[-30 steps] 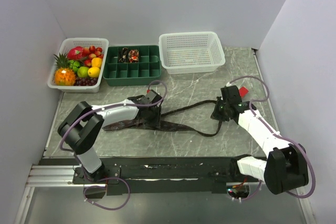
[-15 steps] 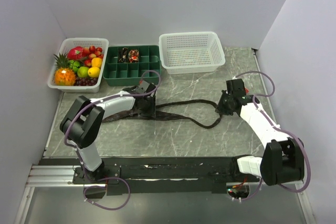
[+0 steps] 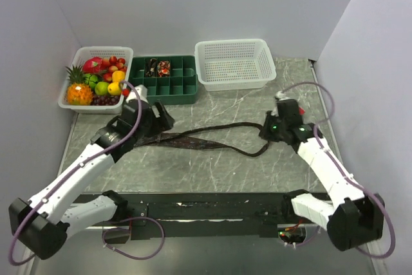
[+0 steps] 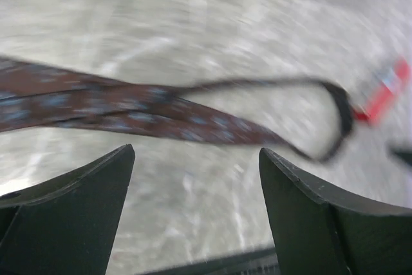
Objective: Roll the ties
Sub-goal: Flatten out the tie at the center of the board.
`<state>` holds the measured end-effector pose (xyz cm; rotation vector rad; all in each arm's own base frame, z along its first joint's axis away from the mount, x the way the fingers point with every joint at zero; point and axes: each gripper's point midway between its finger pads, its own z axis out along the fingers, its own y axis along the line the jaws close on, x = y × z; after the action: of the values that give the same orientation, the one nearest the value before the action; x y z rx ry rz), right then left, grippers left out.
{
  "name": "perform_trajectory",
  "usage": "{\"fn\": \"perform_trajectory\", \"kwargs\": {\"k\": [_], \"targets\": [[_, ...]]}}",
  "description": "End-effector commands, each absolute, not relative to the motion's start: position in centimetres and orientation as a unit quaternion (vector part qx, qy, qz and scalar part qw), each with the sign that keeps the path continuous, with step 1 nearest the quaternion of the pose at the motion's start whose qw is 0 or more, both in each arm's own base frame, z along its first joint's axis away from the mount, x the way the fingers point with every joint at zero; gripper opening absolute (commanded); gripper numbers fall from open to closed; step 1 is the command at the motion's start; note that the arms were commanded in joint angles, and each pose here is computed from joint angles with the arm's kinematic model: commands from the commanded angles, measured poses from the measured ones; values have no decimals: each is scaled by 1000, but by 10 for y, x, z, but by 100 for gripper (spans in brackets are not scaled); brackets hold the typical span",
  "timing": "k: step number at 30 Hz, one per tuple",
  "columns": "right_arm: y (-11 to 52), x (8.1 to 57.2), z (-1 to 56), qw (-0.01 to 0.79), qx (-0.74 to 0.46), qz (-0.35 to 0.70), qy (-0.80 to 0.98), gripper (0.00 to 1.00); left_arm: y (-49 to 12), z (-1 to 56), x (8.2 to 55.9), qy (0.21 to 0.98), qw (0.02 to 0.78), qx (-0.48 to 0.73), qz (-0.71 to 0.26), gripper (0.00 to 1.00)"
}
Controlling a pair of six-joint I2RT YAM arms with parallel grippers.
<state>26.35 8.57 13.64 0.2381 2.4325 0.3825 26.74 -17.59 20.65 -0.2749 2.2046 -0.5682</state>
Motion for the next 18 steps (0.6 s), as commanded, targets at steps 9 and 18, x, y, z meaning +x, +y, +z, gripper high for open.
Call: {"fn": "perform_trajectory", "kwargs": {"k": [9,18], "targets": [[236,282,140,325,-149,150,922,20,-43,128,293,848,373,-333,-176,86],[310,321,93,275,-218,112,930,7,47,107,283,801,378,-439,-153,84]]}}
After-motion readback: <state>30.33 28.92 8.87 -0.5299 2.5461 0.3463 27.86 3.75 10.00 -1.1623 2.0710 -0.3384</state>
